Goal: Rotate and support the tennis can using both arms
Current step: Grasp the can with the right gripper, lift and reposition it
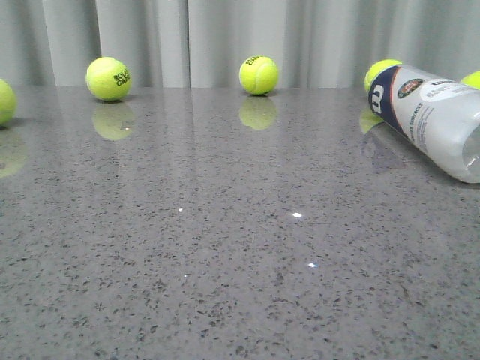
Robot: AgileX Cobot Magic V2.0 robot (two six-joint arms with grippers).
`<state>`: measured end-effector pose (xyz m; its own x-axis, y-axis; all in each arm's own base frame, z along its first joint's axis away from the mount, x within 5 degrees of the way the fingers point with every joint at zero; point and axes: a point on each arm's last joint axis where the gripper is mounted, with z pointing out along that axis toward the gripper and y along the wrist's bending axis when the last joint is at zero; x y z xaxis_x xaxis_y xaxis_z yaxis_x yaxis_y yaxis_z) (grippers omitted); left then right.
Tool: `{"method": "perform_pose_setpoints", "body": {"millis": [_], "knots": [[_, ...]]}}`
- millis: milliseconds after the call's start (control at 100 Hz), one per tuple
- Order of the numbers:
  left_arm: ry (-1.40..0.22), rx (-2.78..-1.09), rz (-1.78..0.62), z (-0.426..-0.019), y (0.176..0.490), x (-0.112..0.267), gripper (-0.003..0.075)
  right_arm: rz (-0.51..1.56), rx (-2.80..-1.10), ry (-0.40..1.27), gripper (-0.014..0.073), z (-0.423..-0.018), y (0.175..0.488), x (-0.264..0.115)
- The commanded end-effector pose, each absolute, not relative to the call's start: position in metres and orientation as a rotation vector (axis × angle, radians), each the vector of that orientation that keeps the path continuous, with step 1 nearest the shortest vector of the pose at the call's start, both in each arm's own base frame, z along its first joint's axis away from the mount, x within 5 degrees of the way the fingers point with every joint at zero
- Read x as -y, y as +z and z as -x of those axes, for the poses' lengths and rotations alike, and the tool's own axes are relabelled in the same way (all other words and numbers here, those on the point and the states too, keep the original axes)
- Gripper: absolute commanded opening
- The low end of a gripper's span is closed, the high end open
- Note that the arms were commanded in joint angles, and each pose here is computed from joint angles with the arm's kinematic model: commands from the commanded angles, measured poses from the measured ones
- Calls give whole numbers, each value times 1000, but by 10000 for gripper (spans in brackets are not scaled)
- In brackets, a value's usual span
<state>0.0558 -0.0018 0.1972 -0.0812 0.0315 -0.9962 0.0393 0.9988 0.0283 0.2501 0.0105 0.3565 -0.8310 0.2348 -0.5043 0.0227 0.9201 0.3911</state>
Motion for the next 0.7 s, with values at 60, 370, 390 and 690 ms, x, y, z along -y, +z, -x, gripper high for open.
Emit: {"method": "perform_pose_setpoints", "body": {"millis": [60, 370, 390, 690], "knots": [[-32, -1590, -44, -56, 191, 3, -18, -124, -2501, 567, 634, -283, 352, -21], [-32, -1590, -44, -56, 191, 3, -19, -121, -2598, 549, 632, -339, 298, -34], [-32, -1590, -44, -56, 191, 3, -19, -119, -2604, 549, 632, -341, 296, -34], [-32, -1590, -44, -56, 191, 3, -19, -70, -2635, 509, 298, -351, 289, -32]]}}
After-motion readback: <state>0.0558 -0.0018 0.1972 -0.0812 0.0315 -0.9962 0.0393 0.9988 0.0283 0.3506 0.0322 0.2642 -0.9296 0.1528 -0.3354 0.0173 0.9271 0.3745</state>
